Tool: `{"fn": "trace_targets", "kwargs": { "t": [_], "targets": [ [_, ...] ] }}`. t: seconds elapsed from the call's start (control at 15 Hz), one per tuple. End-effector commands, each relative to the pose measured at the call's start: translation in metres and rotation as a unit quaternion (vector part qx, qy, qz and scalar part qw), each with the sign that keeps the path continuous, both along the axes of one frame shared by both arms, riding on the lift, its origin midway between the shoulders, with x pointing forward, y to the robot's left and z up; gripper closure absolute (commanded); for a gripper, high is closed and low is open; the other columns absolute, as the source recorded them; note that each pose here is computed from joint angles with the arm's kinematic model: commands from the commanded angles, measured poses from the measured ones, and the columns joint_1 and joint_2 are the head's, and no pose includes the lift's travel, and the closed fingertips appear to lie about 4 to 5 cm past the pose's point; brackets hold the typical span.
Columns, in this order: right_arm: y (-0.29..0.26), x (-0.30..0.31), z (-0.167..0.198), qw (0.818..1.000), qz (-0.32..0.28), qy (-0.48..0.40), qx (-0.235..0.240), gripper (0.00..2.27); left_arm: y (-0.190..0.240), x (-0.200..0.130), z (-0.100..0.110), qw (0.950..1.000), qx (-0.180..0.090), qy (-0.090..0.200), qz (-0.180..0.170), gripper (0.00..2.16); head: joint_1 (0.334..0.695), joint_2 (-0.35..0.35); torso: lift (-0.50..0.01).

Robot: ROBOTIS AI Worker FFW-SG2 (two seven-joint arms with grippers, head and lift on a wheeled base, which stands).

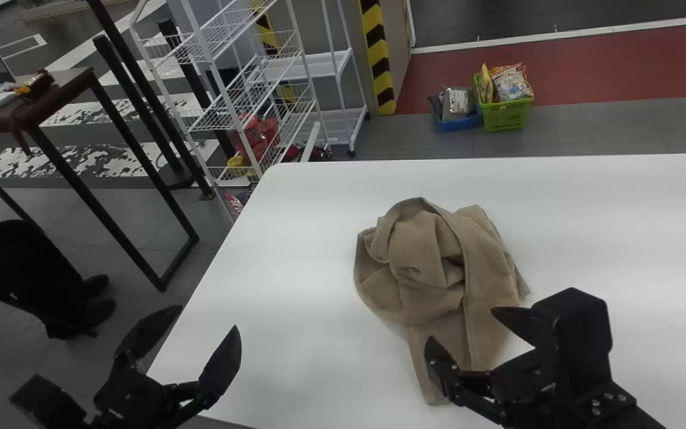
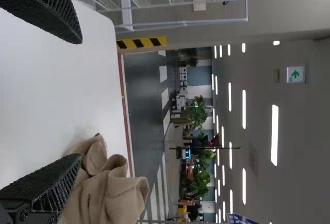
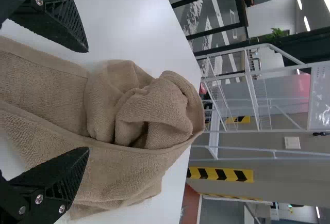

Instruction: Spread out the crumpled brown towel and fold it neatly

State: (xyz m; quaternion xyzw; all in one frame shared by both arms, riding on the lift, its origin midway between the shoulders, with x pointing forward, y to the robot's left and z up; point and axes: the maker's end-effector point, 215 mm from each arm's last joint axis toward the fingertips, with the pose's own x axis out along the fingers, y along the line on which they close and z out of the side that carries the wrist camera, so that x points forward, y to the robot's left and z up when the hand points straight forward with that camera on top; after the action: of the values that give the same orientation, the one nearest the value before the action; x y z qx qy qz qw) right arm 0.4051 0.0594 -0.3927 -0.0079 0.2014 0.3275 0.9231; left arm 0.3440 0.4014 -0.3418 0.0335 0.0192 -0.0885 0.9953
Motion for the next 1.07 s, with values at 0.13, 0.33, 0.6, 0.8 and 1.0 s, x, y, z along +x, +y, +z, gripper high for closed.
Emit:
{"fn": "trace_targets", "kwargs": {
  "t": [0.13, 0.33, 0.6, 0.8, 1.0],
  "targets": [
    [0.006, -0.013, -0.02, 0.999, 0.011, 0.039, -0.026, 0.15, -0.001, 0.0, 0.0, 1.0, -0.002, -0.001, -0.002, 0.0, 0.695, 0.35, -0.128],
    [0.019, -0.019, -0.027, 0.998, 0.027, 0.045, -0.028, 0.16, -0.001, 0.0, -0.001, 1.0, -0.004, -0.001, -0.002, 0.0, 0.695, 0.35, -0.128],
    [0.029, -0.029, -0.045, 0.995, 0.044, 0.071, -0.049, 0.19, 0.002, 0.0, -0.003, 1.0, -0.005, 0.001, 0.0, 0.0, 0.695, 0.35, -0.128],
    [0.034, -0.032, -0.052, 0.993, 0.052, 0.081, -0.062, 0.19, 0.005, 0.0, -0.004, 1.0, -0.005, 0.002, 0.004, 0.0, 0.695, 0.35, -0.128],
    [0.042, -0.031, -0.053, 0.993, 0.062, 0.078, -0.066, 0.21, 0.006, -0.001, -0.005, 1.0, -0.005, 0.003, 0.004, 0.0, 0.695, 0.35, -0.128]
  ]
}}
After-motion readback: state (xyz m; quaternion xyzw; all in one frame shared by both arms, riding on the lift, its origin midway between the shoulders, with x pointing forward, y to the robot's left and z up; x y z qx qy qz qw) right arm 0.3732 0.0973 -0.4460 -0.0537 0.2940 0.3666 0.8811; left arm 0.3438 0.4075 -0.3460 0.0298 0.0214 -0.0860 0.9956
